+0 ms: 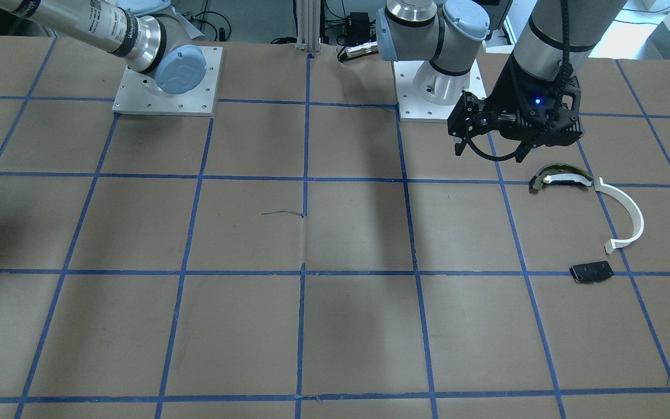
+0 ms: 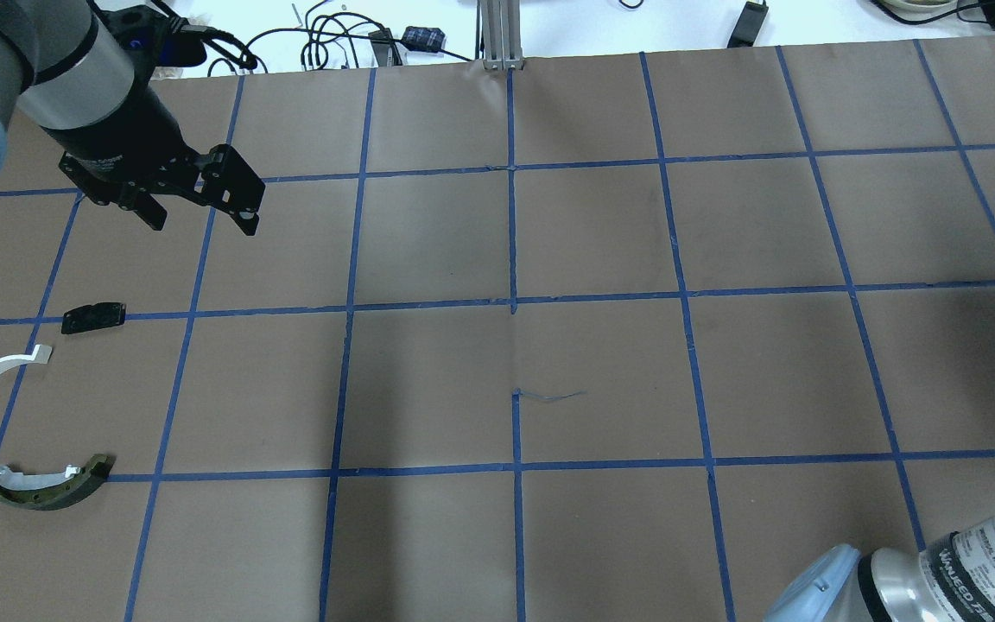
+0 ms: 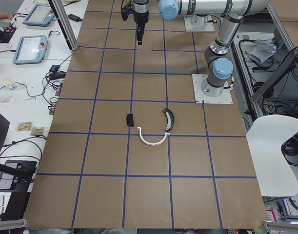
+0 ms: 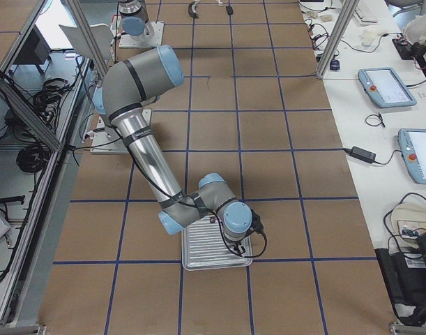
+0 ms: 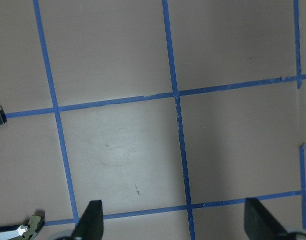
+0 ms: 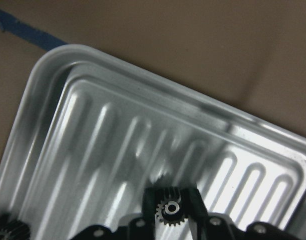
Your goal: Place bearing gear from tray to pile
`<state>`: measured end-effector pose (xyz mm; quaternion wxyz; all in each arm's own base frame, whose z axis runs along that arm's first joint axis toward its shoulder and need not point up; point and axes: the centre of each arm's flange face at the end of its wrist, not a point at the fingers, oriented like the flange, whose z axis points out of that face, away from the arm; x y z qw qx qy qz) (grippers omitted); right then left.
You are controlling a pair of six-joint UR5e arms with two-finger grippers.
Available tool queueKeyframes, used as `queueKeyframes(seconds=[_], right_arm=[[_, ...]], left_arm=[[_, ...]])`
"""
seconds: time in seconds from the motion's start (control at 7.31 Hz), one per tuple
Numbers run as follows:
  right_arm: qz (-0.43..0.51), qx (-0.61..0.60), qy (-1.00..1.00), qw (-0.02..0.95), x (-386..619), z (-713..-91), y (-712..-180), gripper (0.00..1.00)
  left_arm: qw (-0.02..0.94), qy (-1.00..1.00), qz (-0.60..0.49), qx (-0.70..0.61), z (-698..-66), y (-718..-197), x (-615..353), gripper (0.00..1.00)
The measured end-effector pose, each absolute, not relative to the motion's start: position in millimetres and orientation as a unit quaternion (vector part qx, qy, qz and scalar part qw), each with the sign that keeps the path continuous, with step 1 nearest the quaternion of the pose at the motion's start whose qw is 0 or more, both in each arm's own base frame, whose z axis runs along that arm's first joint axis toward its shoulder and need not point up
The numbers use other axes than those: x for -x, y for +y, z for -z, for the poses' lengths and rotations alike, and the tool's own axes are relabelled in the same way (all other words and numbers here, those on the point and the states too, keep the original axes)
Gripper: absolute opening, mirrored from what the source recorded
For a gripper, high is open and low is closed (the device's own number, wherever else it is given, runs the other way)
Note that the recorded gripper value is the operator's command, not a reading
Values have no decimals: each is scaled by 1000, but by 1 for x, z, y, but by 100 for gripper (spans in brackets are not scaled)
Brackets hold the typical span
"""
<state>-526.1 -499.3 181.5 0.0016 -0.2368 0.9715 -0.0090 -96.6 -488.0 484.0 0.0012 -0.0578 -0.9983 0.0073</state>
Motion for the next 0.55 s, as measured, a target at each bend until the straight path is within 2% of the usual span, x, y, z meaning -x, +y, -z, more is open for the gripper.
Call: queueKeyframes(seconds=[0.27,0.55], right_arm=[[14,230,973,1,517,-218,-500,7],[16,215,976,18,469,-283,-514,8]], left_arm=[[2,-998,-8,58,-484,-488,97,100],[2,-998,-8,59,-485,-488,98,100]])
